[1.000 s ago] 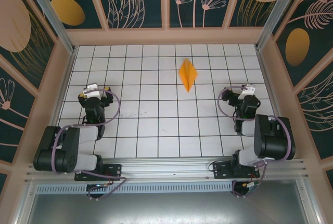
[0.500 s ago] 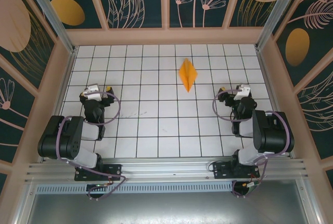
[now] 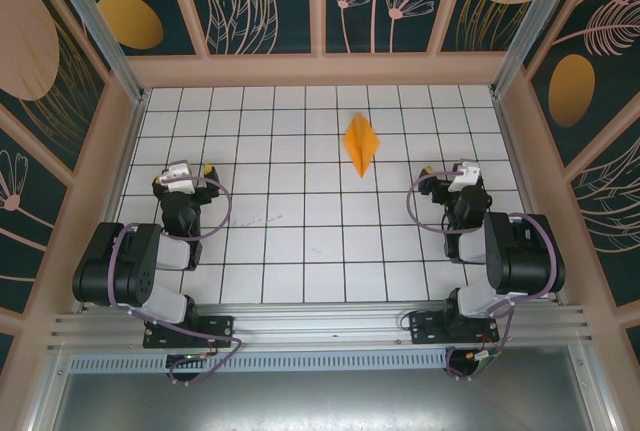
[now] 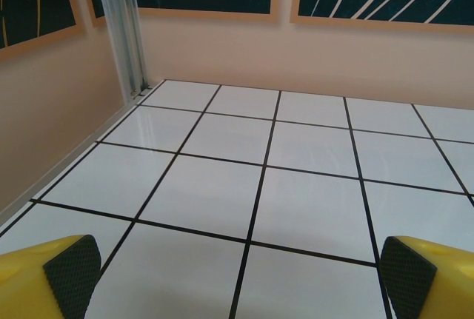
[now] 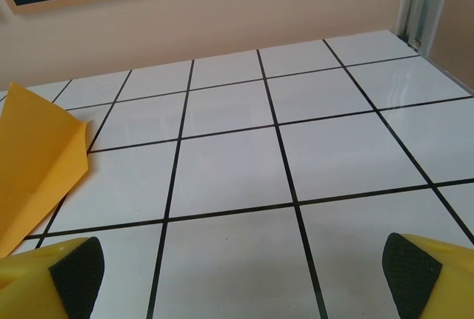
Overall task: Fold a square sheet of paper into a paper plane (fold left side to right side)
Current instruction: Reset both arms
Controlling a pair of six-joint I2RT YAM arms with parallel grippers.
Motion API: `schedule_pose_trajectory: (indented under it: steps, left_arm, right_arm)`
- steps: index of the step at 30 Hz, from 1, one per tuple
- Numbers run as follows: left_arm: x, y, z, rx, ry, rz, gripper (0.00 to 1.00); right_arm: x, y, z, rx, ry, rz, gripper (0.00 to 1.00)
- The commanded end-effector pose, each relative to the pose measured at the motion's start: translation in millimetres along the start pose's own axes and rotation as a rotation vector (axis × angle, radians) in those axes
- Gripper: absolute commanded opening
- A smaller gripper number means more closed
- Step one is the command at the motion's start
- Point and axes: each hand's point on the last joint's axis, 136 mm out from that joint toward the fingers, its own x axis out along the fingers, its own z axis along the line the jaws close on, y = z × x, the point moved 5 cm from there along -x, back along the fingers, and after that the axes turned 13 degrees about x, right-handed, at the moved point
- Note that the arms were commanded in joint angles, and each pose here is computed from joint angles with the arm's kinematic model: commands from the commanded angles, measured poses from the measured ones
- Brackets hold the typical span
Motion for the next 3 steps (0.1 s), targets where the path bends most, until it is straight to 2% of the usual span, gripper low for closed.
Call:
schedule_pose_trajectory:
  steps: [1, 3]
  left_arm:
    - [3.0, -10.3, 1.9, -0.009, 0.0, -0.045, 0.99]
    - [2.9, -10.1, 1.9, -0.01, 0.0, -0.044, 0.99]
  right_arm:
    - [3.4, -9.9, 4.4, -0.018, -0.01, -0.043, 0.99]
    - [3.6, -10.3, 4.1, -0.018, -0.009, -0.044, 0.99]
